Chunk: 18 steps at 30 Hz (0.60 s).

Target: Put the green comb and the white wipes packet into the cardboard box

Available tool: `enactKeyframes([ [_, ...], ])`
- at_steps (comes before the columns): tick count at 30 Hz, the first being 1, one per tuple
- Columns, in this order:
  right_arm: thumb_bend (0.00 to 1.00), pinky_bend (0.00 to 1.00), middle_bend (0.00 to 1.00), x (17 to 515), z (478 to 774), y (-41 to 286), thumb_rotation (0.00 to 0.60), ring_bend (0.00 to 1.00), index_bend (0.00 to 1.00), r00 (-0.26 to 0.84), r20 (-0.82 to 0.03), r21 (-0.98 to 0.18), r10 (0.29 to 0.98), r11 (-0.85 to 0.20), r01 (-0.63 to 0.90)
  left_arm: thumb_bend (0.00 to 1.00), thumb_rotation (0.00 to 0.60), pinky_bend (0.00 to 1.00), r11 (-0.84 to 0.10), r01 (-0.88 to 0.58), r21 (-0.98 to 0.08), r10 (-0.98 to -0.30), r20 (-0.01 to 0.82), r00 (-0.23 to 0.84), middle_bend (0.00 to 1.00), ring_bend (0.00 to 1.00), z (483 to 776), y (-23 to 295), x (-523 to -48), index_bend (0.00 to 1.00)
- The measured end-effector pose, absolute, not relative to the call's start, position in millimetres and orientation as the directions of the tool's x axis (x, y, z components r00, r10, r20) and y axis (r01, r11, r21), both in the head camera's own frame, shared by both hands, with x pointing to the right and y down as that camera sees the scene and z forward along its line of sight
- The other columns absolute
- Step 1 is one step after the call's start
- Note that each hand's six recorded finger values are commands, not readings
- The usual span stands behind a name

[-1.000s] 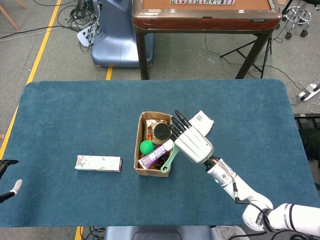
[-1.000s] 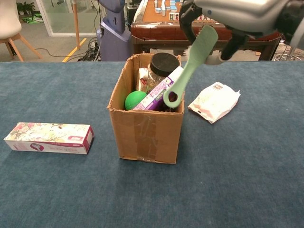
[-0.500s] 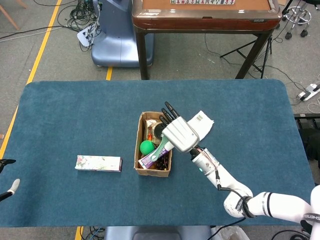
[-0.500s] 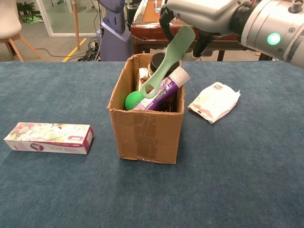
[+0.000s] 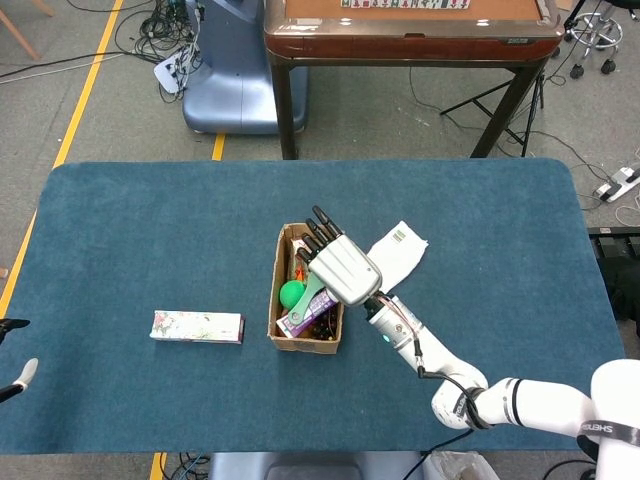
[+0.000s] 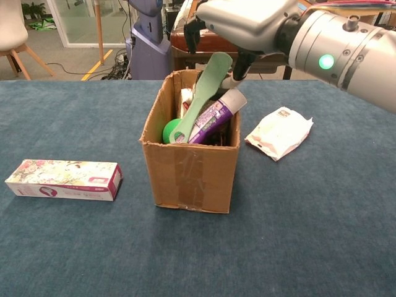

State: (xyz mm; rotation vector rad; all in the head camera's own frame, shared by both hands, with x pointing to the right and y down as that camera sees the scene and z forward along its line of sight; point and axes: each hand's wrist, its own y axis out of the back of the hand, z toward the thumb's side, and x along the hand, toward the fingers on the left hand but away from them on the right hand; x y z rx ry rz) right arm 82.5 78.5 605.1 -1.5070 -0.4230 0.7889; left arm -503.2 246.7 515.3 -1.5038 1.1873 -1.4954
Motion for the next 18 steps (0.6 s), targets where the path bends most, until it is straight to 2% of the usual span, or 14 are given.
enactKeyframes([
  [10,0.00,0.09,0.31,101.0,582.9,74.6,0.600,0.15,0.24,0.676,-0.175,-0.982,0.715,-0.077,-0.173,0.28,0.600,0.41,-0.337,-0.129,-0.933,-0.934,0.349,-0.084,0.32,0.23,514.5,247.4,-503.1,0.30],
  [18,0.00,0.09,0.31,153.1,557.4,64.2,0.600,0.15,0.28,0.596,-0.172,-0.976,0.784,-0.055,-0.210,0.28,0.600,0.41,-0.341,-0.119,-0.932,-0.932,0.352,-0.087,0.32,0.23,516.9,247.2,-502.6,0.30],
])
